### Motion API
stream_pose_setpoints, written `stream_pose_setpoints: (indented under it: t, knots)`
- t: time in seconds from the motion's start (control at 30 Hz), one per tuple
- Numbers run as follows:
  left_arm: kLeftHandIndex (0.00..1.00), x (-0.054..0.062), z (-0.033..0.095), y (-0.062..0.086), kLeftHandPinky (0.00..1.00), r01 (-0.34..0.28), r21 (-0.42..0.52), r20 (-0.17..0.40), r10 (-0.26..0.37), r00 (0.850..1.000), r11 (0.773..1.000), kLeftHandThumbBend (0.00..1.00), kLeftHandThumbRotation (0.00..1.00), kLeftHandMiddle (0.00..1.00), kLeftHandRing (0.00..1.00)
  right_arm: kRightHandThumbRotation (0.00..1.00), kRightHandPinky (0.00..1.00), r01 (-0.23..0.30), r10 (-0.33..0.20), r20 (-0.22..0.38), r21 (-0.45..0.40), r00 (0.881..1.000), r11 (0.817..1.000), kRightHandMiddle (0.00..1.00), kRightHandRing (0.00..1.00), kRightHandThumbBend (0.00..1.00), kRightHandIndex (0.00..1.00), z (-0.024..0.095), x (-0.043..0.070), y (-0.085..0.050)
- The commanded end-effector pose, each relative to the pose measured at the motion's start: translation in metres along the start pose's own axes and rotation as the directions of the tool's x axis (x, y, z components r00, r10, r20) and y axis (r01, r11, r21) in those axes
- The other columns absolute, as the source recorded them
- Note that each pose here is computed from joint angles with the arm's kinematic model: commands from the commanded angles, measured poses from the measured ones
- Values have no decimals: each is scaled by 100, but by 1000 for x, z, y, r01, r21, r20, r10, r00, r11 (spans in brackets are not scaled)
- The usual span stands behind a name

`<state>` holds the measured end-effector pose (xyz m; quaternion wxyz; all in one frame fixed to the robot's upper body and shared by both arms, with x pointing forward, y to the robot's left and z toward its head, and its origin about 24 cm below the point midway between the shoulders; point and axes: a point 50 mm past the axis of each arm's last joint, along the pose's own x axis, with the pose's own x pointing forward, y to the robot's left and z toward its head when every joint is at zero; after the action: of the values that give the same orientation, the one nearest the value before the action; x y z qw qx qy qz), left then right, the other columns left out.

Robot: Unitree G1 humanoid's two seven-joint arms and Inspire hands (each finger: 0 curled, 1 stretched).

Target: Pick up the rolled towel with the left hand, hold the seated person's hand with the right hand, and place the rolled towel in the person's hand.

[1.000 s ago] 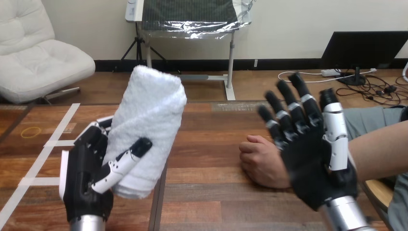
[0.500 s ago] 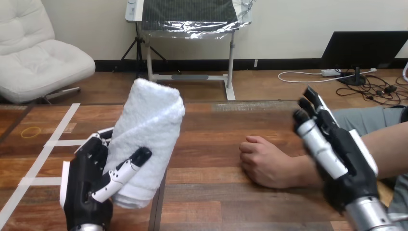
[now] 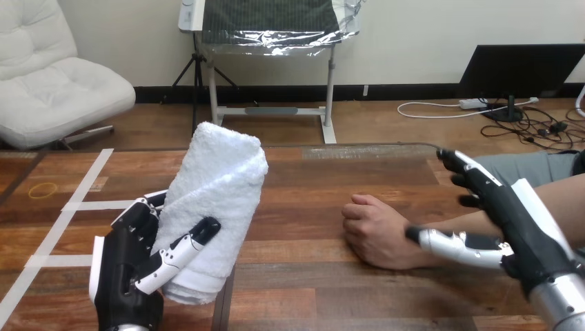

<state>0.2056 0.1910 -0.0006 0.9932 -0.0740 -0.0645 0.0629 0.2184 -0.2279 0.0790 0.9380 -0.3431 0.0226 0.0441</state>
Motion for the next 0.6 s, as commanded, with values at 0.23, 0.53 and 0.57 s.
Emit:
stream_pose_setpoints:
  t: [0.23, 0.53, 0.57]
  knots:
    - [52, 53, 35, -34, 45, 108, 56, 192, -117, 974, 993, 70, 5, 43, 42, 0, 82, -1, 61, 98, -519, 993, 855, 90, 89, 86, 87, 34, 43, -39]
    - [52, 63, 35, -40, 42, 132, 82, 166, -145, 975, 988, 68, 2, 43, 41, 0, 84, -59, 99, 30, -617, 995, 785, 89, 89, 88, 86, 28, 51, -42]
    - [52, 64, 35, -40, 42, 135, 82, 164, -147, 975, 987, 68, 2, 43, 41, 0, 84, -65, 103, 24, -625, 994, 778, 89, 90, 88, 86, 28, 52, -42]
